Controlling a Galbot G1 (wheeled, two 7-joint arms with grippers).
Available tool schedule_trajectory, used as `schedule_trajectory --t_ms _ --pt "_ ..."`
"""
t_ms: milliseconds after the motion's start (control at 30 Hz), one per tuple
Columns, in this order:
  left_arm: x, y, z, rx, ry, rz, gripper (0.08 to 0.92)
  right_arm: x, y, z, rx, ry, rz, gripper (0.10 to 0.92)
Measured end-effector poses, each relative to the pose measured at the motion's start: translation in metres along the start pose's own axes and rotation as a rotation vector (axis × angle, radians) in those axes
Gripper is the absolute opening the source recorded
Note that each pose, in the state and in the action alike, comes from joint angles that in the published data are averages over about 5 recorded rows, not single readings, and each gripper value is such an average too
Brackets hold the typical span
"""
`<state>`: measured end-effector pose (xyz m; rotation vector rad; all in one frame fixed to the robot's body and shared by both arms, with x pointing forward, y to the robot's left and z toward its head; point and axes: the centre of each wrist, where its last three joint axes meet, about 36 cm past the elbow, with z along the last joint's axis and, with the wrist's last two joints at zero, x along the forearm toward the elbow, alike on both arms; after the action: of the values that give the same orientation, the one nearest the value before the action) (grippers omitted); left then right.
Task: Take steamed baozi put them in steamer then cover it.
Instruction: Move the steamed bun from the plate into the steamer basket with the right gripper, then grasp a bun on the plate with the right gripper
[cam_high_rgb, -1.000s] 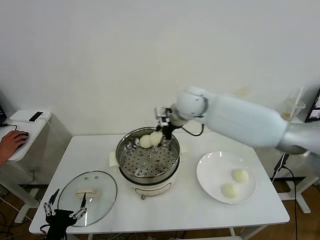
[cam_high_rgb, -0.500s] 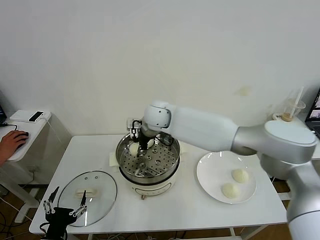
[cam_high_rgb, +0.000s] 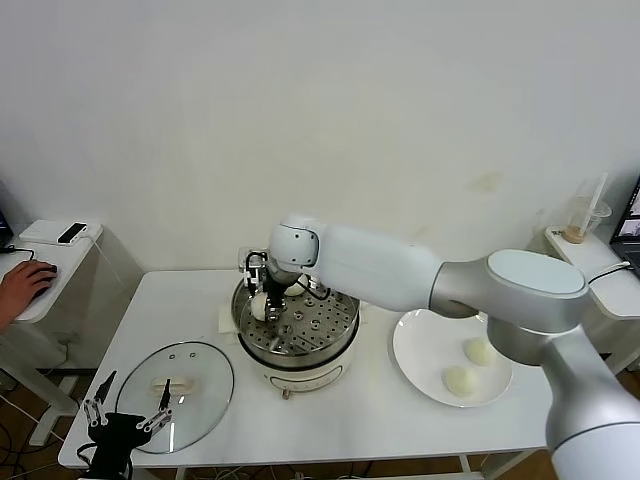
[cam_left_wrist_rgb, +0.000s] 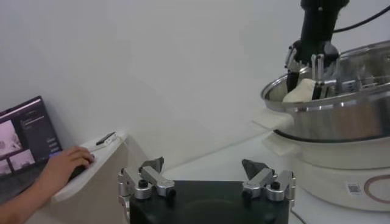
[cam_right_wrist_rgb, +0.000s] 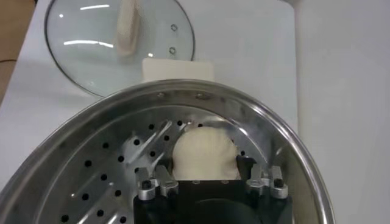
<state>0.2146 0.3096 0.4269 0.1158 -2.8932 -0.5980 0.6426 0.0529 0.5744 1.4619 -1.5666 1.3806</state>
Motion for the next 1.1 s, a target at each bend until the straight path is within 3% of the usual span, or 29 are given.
schedule_trajectory --t_ms 200,633,1100 --pt "0.001 0.000 -0.001 -0.002 -0.002 0.003 0.823 0.012 -0.005 0.000 0.006 -0.010 0.002 0.816" --pt "-0.001 -0.001 -0.005 -0.004 -0.011 0.014 0.823 0.100 -0.018 0.038 0.139 0.019 -0.005 0.823" --pt "-0.003 -0.006 -0.004 -0.001 -0.015 0.036 0.823 0.174 0.006 0.159 0.186 0.114 -0.013 0.823"
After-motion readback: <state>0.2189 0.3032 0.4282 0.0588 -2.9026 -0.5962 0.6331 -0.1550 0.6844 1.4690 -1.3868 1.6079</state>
